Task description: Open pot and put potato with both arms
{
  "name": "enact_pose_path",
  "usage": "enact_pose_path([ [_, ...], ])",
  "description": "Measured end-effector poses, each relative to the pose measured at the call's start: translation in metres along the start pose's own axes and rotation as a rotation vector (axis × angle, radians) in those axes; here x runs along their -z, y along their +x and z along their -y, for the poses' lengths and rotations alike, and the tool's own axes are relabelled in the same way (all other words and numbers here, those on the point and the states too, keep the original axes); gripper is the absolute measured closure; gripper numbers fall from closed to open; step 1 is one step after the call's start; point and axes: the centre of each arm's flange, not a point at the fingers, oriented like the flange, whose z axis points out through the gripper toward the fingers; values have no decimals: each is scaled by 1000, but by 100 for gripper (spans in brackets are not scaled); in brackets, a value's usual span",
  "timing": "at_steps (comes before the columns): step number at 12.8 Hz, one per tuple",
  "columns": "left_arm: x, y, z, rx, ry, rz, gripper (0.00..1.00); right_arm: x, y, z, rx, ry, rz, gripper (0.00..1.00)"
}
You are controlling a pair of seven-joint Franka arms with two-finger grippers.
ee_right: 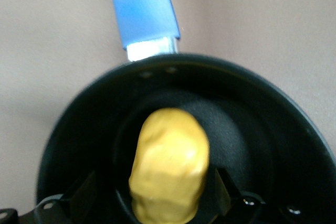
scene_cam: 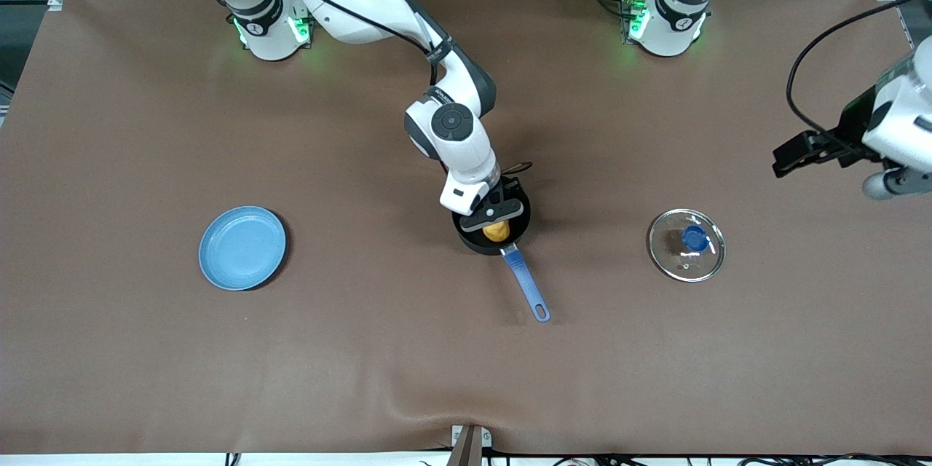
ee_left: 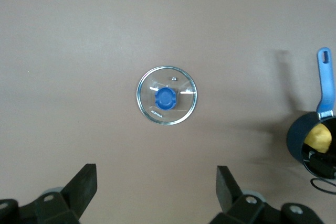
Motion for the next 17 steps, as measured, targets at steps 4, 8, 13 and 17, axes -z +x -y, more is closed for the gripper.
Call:
enact_pose_path([
  [4, 17, -17, 11, -24, -37, 42, 0, 33, 14, 4, -3, -26, 50, 0],
  [8, 20, -20, 24, -22, -50, 59, 0, 139, 43, -25, -51, -103, 144, 0],
  [13, 23, -26, 21, -30, -51, 55, 0, 277, 89, -174, -218, -159, 199, 0],
  [17, 26, -28, 22, -29, -52, 51, 0, 334, 93, -281, -230, -158, 254, 0],
])
